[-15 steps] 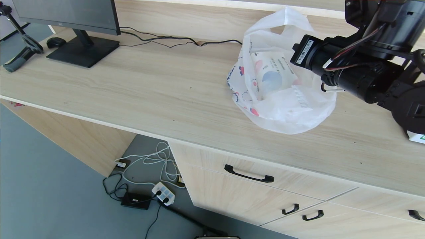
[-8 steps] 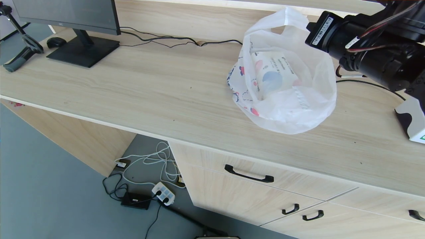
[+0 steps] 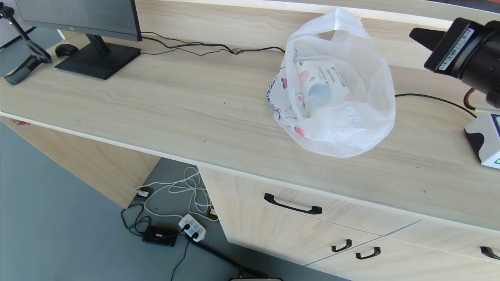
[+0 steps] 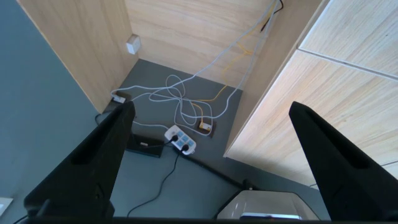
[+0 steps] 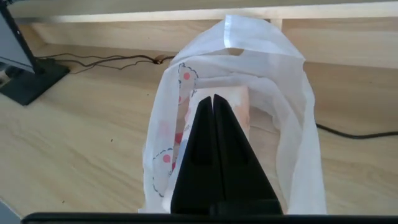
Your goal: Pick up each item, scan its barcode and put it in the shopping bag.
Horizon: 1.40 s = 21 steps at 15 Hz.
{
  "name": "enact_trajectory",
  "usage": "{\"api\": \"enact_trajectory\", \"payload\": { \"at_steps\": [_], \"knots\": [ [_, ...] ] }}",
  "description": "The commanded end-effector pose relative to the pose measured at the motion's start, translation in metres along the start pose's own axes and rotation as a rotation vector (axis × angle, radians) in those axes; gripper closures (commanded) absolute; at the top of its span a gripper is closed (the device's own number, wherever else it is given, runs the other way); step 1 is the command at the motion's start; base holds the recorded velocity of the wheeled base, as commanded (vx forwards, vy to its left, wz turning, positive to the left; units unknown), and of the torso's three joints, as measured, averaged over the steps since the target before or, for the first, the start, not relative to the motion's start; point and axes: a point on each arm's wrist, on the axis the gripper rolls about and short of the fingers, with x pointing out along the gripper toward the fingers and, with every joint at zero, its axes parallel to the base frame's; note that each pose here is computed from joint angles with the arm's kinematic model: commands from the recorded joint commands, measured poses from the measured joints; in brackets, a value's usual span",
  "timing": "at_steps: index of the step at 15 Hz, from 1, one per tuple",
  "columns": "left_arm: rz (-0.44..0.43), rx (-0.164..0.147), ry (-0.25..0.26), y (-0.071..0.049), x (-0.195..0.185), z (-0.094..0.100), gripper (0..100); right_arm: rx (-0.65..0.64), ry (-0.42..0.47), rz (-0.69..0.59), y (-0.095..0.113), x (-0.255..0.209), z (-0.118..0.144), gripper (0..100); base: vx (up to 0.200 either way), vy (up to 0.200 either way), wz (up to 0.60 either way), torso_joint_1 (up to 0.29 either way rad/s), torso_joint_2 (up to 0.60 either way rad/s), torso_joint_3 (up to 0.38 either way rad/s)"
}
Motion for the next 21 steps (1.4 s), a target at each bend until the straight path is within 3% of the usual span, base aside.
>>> {"api": "enact_trajectory", "payload": {
  "at_steps": [1,3,6,11,13,16,18,19,21],
  "knots": [
    [0.001,0.0,0.001,0.0,0.0,0.0,0,-0.013,0.048,0.104,-0.013,-0.085,-0.021,100,0.0,0.0,0.0,0.0,0.0,0.0],
    [0.001,0.0,0.001,0.0,0.0,0.0,0,-0.097,0.138,0.243,-0.026,-0.141,-0.066,100,0.0,0.0,0.0,0.0,0.0,0.0],
    [0.001,0.0,-0.001,0.0,0.0,0.0,0,-0.164,0.181,0.265,-0.044,-0.184,-0.097,100,0.0,0.0,0.0,0.0,0.0,0.0],
    [0.001,0.001,0.001,0.0,0.0,0.0,0,-0.161,0.246,0.299,-0.055,-0.211,-0.085,100,0.0,0.0,0.0,0.0,0.0,0.0],
    [0.001,0.001,0.001,0.0,0.0,0.0,0,-0.162,0.238,0.271,-0.056,-0.211,-0.078,100,0.0,0.0,0.0,0.0,0.0,0.0],
    [0.001,0.001,0.001,0.0,0.0,0.0,0,-0.151,0.174,0.26,-0.051,-0.199,-0.049,100,0.0,0.0,0.0,0.0,0.0,0.0],
    [0.001,0.001,0.001,0.0,0.0,0.0,0,-0.156,0.195,0.215,-0.051,-0.198,-0.053,100,0.0,0.0,0.0,0.0,0.0,0.0],
    [0.001,0.001,0.001,0.0,0.0,0.0,0,-0.157,0.199,0.214,-0.051,-0.196,-0.052,0,0.0,0.0,0.0,0.0,0.0,0.0],
    [0.001,0.001,0.001,0.0,0.0,0.0,0,-0.169,0.21,0.184,-0.053,-0.198,-0.057,0,0.0,0.0,0.0,0.0,0.0,0.0]
  ]
}}
